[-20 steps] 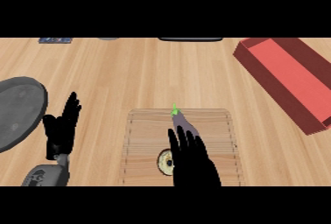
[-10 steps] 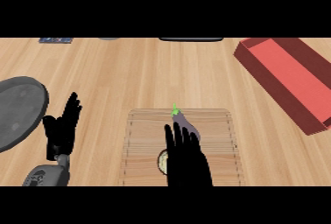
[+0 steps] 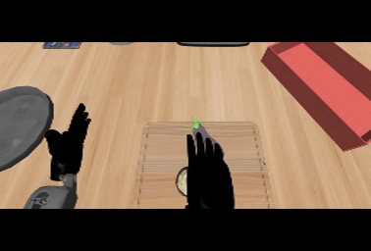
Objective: Pick the cupcake from the cutting board and place it in the cardboard box
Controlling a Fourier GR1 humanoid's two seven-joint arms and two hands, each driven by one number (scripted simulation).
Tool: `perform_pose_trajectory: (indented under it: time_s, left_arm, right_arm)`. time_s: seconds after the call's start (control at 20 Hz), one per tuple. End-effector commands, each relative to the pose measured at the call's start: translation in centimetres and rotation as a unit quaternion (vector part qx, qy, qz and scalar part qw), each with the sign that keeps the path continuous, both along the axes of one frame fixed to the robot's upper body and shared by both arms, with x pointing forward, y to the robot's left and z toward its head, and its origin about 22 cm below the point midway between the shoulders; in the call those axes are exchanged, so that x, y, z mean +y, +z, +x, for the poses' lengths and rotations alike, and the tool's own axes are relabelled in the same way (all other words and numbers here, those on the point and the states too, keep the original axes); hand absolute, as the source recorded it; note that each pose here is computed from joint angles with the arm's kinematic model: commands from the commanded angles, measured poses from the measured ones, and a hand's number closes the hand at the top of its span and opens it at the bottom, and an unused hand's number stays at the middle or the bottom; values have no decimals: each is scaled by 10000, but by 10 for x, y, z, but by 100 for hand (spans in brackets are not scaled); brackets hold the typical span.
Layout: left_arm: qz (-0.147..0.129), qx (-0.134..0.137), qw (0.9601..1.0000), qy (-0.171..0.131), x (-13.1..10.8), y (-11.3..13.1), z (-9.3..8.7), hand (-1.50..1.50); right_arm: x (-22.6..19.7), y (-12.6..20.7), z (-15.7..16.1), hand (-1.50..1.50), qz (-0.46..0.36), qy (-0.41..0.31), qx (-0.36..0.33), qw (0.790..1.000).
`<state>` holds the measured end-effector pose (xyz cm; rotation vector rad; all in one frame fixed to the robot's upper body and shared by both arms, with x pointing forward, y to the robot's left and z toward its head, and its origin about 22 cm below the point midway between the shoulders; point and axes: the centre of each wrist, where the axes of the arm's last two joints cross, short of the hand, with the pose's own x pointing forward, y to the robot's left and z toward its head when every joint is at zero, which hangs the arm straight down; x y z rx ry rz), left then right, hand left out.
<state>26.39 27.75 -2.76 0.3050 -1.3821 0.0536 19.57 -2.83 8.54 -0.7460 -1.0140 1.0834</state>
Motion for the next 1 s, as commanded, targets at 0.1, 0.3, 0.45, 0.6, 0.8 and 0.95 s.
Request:
perform_pose_trajectory:
  time_s: [0.1, 0.3, 0.45, 0.6, 0.8, 0.95]
  left_arm:
    - [83, 21, 9999, 105, 12, 0, -1, 0]
    - [-48, -71, 10000, -47, 0, 6, 6, 0]
    - [-25, -67, 10000, -20, 1, -6, -2, 0]
    - [-62, -70, 9999, -39, 7, 6, 3, 0]
    - [61, 37, 10000, 17, 10, 0, -2, 0]
    - [-34, -53, 10000, 37, -1, -3, -10, 0]
  right_arm:
    - [10, -7, 2, -150, -507, -804, 482, 9943]
    - [10, -12, 23, -150, -545, -795, 543, 9939]
    - [20, -19, 11, -150, -546, -805, 455, 9942]
    - [15, -29, 20, -150, -530, -822, 592, 9934]
    - [16, -35, 13, -150, -461, -851, 572, 9937]
    - [20, -34, 18, -150, -490, -841, 602, 9934]
